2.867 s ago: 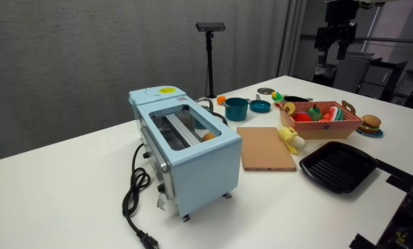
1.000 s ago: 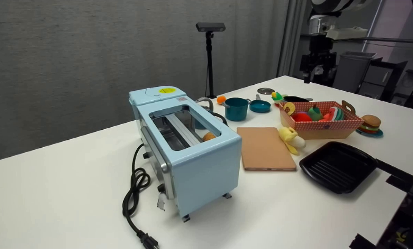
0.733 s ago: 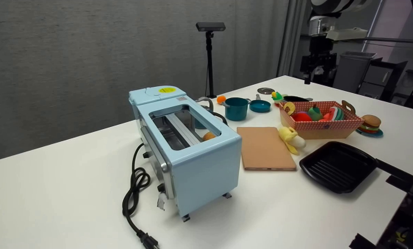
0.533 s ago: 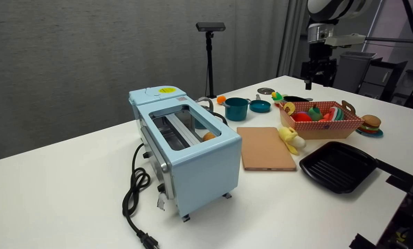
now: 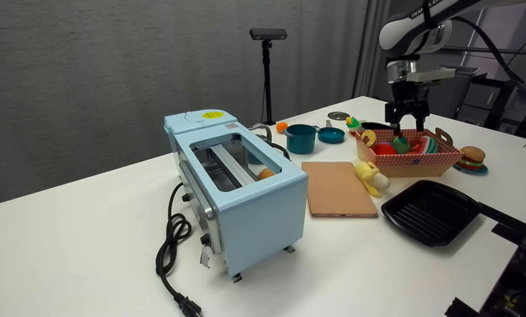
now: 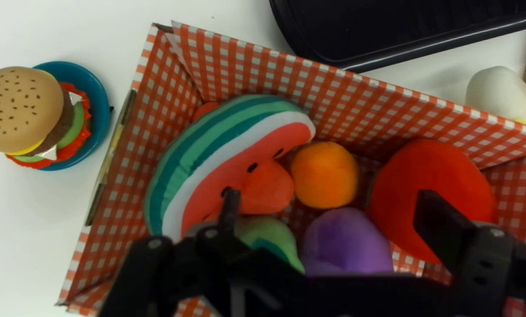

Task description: Pick the green object in the basket and put it on the tray

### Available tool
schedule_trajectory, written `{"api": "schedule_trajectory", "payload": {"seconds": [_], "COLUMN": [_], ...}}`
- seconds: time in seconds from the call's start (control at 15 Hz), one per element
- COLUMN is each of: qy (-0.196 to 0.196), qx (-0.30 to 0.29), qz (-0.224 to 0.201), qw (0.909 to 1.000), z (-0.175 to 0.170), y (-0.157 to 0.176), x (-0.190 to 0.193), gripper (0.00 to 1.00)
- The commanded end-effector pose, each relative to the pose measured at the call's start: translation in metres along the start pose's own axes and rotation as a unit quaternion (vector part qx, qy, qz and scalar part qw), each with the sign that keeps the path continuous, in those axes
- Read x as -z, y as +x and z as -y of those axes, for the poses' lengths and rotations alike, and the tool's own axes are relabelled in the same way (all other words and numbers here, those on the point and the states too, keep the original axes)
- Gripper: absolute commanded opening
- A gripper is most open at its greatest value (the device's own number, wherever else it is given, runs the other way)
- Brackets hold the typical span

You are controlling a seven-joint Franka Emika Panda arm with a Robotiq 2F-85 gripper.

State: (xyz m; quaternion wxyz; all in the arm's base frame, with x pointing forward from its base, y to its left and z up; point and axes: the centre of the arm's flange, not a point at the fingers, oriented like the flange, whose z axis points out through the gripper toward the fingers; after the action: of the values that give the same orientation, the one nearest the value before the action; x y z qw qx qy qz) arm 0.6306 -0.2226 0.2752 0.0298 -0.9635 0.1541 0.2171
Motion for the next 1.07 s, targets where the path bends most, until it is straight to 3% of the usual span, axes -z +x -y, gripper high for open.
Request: {"api": "schedule_trajectory", "payload": {"seconds": [0.0,0.27,0.53,1.0], "qy": [0.016,0.006,-0.004,0.007], "qx": [-0.010,-0.004,-0.004,-0.007], "qz": [0.026,0.031,0.010,0.002], "qw": [0.9995,0.9995,0.9999,0.9999], "z": [-0.011,-0.015,-0.013,-0.024], "y": [0.034,0.050,0.070,0.099], "x": [0.009,0.011,0.019,0.008], "gripper": [1.00,1.00,1.00,1.00]}}
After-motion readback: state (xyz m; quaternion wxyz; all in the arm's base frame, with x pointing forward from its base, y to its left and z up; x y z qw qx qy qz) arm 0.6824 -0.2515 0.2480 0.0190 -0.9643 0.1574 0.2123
